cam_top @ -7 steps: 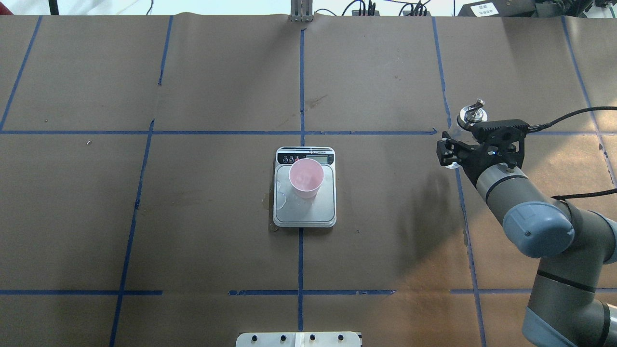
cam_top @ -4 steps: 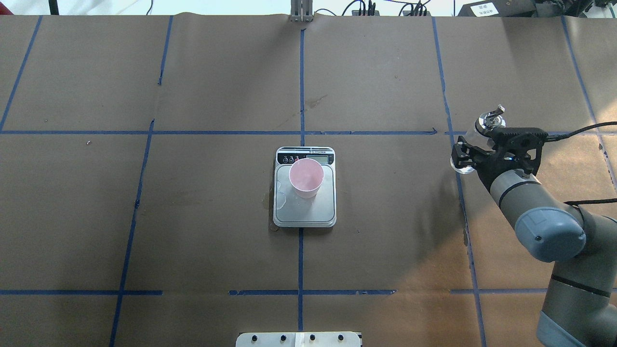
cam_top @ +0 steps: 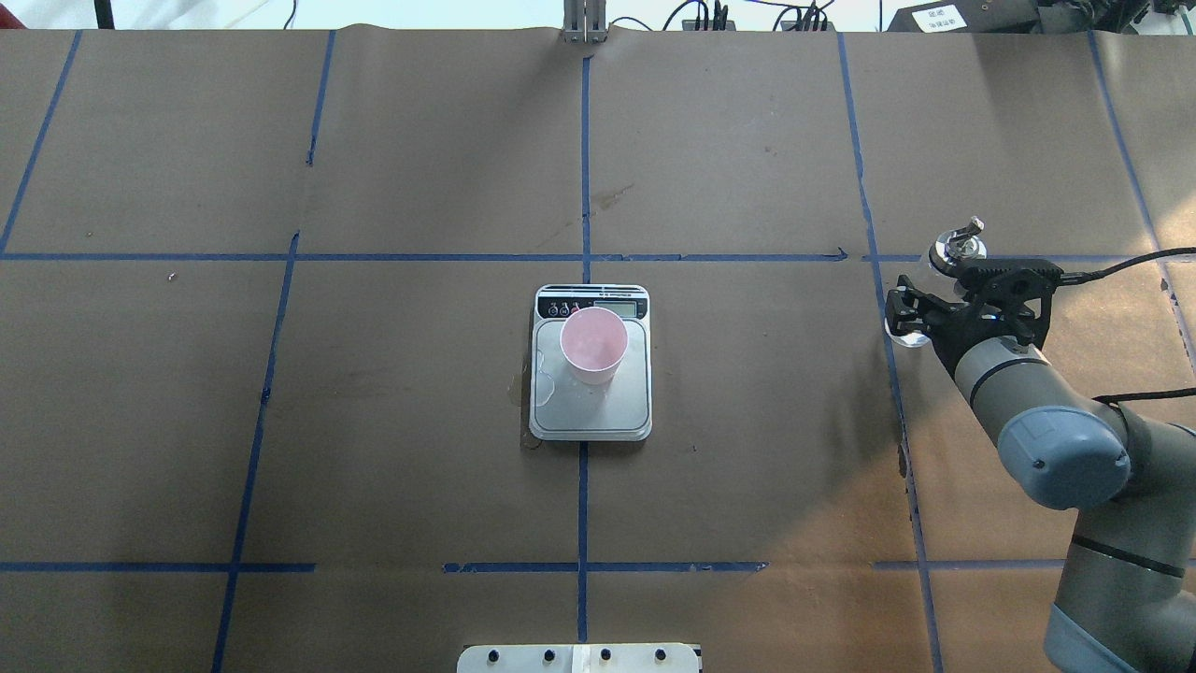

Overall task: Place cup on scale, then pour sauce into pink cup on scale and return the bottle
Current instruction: 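Turn the bottle upright and carry it back to its spot with the right gripper, then lower the bottle onto the table and open the right gripper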

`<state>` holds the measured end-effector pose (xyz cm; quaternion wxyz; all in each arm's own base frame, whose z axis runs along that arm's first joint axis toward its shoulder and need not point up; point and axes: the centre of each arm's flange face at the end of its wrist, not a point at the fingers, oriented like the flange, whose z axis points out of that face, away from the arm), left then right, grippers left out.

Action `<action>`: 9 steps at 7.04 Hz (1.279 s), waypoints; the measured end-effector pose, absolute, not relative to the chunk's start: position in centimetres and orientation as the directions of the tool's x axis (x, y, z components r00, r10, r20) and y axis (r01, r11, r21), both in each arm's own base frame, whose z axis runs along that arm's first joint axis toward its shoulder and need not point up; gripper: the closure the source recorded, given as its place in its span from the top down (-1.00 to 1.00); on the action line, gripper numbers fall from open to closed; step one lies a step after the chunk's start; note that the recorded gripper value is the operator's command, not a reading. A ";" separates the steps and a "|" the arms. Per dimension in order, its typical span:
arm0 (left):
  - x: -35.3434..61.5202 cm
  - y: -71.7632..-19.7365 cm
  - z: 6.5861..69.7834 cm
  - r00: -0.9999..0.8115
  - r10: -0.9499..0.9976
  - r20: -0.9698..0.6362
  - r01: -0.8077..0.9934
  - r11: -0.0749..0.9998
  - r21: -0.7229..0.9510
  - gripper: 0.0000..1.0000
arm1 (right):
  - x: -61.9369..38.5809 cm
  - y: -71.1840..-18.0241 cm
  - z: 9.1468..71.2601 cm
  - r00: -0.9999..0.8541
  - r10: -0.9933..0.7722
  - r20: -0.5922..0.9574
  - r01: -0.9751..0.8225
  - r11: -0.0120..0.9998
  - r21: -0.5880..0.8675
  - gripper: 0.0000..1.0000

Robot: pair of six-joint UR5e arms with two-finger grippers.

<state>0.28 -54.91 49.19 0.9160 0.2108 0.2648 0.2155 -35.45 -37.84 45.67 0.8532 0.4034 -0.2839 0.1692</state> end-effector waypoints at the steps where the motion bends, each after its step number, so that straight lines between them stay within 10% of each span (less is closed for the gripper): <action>1: 0.3 -54.9 49.2 0.767 0.506 -0.394 -0.283 0.819 0.499 1.00 | -35.9 -37.6 45.5 0.780 0.051 0.624 -0.514 0.622 0.591 -0.85; 4: 0.3 -55.0 49.4 0.768 0.505 -0.395 -0.284 0.820 0.497 1.00 | -37.2 -36.6 45.4 0.781 0.027 0.625 -0.495 0.636 0.592 0.98; 9: 0.4 -55.0 49.5 0.768 0.504 -0.395 -0.285 0.821 0.495 1.00 | -35.9 -34.8 44.0 0.753 -0.022 0.658 -0.445 0.719 0.533 1.00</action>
